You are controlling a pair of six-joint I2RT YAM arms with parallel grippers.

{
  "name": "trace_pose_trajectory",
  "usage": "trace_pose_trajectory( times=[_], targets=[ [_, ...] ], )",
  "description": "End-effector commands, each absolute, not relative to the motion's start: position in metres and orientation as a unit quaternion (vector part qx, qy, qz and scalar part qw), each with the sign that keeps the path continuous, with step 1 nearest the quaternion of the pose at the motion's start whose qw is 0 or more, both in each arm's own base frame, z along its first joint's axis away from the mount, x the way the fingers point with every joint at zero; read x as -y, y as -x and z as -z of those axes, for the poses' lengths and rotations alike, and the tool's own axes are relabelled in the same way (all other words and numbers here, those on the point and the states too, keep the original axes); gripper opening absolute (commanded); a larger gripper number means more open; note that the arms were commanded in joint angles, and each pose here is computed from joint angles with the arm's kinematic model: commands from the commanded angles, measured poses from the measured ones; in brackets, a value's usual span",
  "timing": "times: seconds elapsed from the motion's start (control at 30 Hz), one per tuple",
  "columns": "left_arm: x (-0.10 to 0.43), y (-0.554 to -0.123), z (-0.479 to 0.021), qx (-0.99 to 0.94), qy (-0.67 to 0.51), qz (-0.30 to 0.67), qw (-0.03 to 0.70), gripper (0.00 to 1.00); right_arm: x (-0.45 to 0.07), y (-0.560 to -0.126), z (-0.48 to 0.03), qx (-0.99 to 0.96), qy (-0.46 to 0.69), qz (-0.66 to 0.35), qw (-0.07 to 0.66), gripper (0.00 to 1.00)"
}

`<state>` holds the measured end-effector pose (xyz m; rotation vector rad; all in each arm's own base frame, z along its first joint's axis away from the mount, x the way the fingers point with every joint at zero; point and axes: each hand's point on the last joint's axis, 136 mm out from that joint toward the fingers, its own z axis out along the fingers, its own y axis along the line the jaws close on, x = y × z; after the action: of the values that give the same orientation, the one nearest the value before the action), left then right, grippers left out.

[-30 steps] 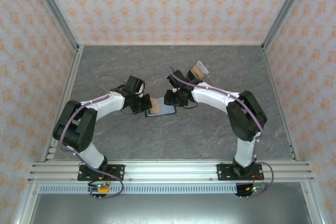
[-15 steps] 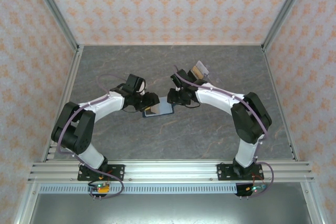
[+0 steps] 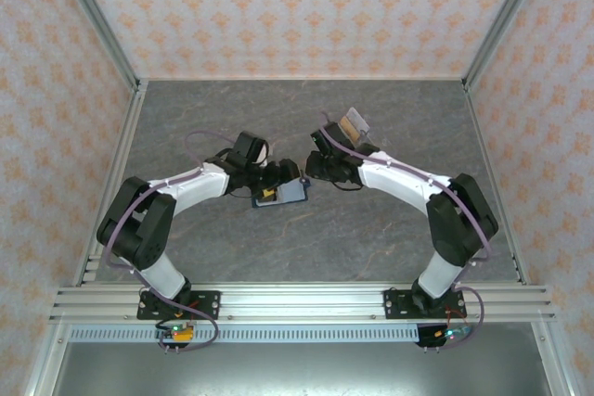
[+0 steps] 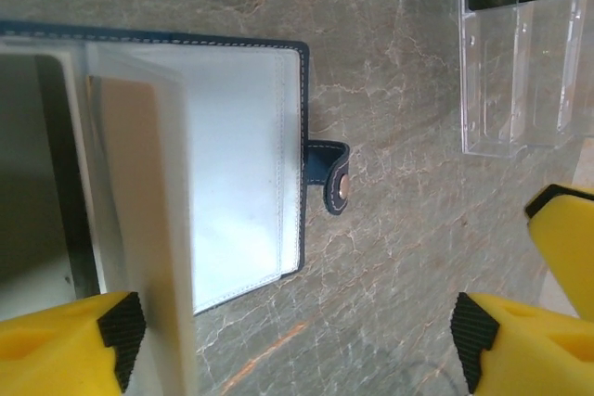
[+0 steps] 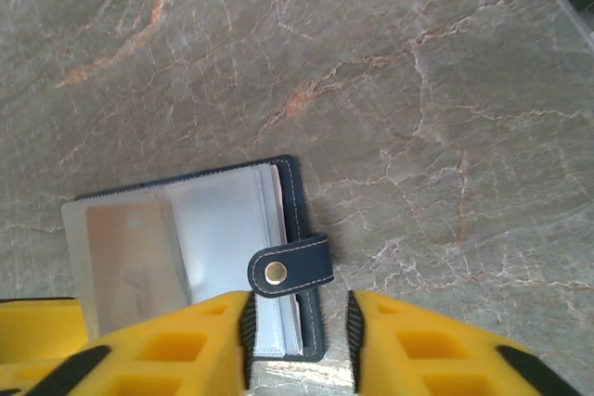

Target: Take the credit cards out of the card holder

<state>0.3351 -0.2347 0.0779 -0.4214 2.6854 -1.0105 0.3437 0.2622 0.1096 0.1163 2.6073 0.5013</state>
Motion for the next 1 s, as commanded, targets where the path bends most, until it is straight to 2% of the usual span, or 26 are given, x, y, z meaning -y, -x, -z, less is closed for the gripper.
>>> trace_pose_trajectory(
  times=[0.0, 0.3, 0.43, 0.6, 0.8, 0.97],
  targets=[
    [0.24, -0.351, -0.085, -0.912, 0.149, 0.356, 0.141, 0.92, -0.253, -0.351, -0.119, -0.945, -0.057, -0.175, 0.272, 0.4],
    [0.255, -0.357, -0.083, -0.897, 0.153, 0.395, 0.127, 0.94, -0.254, -0.351, -0.115, -0.947, -0.058, -0.174, 0.265, 0.43],
    [0.244, -0.353, -0.082, -0.909, 0.153, 0.365, 0.135, 0.94, -0.259, -0.35, -0.112, -0.949, -0.047, -0.18, 0.256, 0.41],
    [0.209, -0.346, -0.082, -0.923, 0.173, 0.306, 0.158, 0.92, -0.282, -0.343, -0.104, -0.952, -0.012, -0.213, 0.218, 0.34],
    [0.177, -0.334, -0.078, -0.936, 0.18, 0.243, 0.179, 0.79, -0.313, -0.331, -0.095, -0.957, 0.034, -0.212, 0.197, 0.31],
    [0.183, -0.332, -0.069, -0.932, 0.185, 0.262, 0.167, 0.62, -0.324, -0.326, -0.076, -0.964, 0.037, -0.198, 0.172, 0.28]
  ],
)
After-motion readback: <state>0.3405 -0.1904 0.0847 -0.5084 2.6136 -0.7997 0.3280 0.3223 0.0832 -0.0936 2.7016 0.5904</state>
